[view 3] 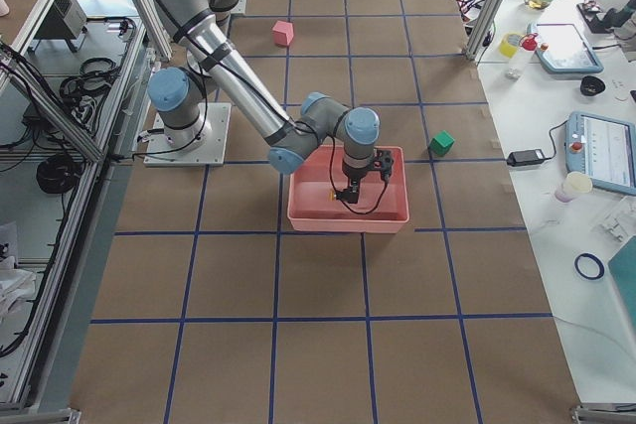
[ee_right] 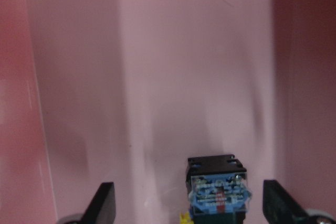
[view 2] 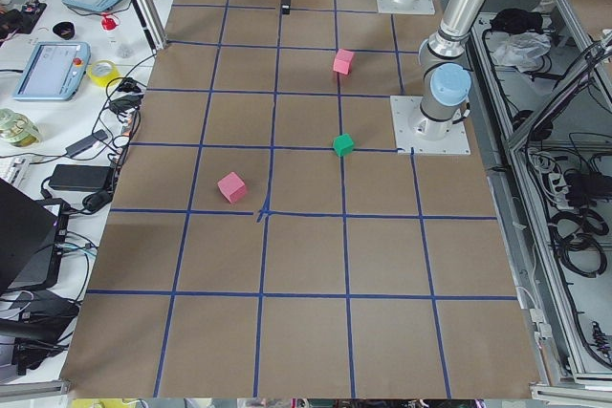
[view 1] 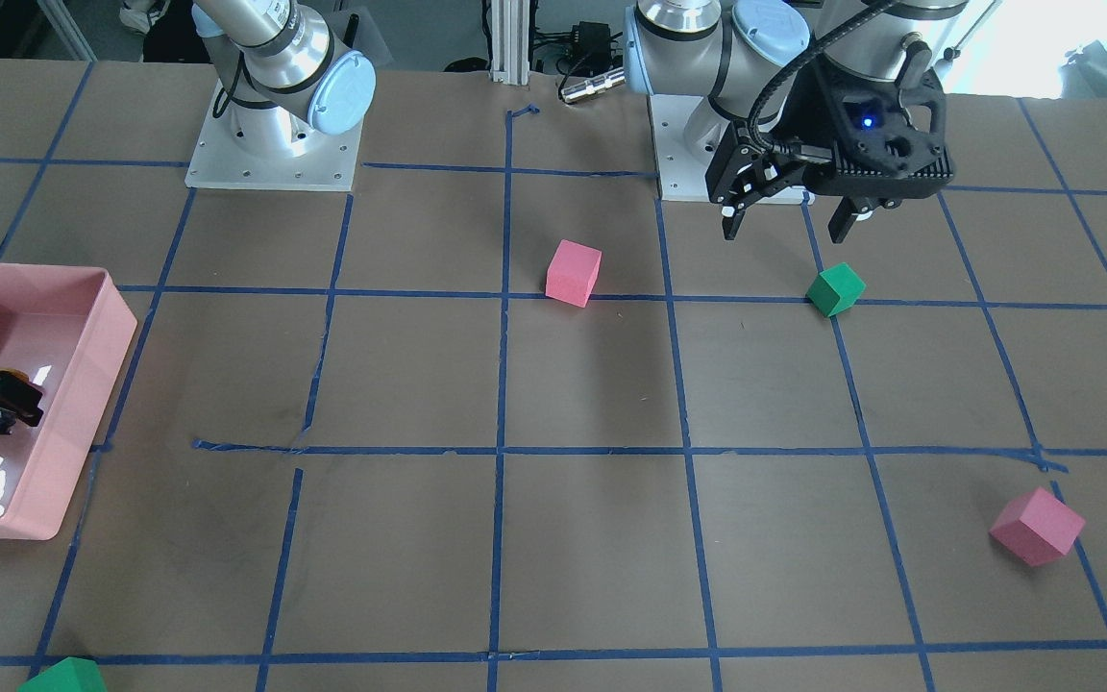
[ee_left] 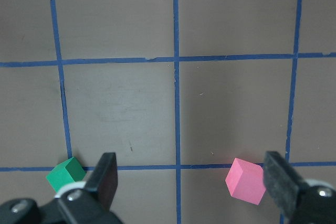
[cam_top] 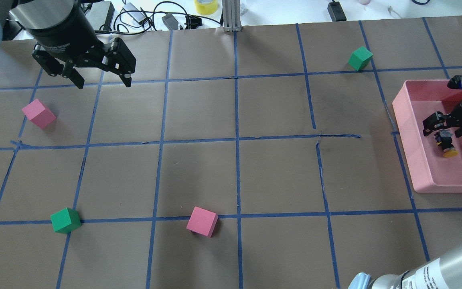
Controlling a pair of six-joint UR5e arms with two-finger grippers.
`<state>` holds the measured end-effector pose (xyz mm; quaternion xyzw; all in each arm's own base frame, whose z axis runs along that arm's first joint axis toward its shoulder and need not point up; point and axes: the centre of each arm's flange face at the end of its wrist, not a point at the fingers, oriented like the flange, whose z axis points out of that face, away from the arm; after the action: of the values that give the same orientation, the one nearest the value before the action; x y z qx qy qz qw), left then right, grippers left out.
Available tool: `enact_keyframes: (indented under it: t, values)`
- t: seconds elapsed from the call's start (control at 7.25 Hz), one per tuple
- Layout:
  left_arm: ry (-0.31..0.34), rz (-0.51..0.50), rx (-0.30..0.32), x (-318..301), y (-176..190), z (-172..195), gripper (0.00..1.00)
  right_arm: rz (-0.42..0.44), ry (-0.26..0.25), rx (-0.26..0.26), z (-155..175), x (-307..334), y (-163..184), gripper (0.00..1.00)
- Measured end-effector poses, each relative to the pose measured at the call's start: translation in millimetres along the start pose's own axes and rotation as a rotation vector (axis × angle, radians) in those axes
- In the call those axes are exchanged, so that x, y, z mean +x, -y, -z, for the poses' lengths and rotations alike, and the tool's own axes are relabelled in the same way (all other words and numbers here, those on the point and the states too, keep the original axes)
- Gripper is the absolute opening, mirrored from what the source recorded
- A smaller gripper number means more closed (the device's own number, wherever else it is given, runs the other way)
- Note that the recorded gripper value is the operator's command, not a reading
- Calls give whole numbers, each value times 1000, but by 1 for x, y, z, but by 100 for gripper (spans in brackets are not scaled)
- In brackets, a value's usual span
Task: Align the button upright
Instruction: 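Lower the right gripper into the bin and grasp the button switch, then lift the switch out of the bin and carry it toward the table center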
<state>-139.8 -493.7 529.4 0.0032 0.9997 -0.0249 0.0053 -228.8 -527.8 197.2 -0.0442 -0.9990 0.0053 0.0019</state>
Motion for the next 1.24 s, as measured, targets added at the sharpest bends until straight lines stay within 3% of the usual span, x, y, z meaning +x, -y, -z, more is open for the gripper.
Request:
enact_keyframes:
  t: [0.41,0.69,0.97,1.24]
  values:
    - [0,1,0,0,0,0,100,9,0,-6,-2,-1,-1,74]
    - [0,2,0,0,0,0,100,23,-1,-7,-1,-1,-2,34]
    - [0,3,1,0,0,0,100,26,-2,-9,1,-1,-2,1]
    - [0,2,0,0,0,0,100,30,-2,-9,7,1,0,0]
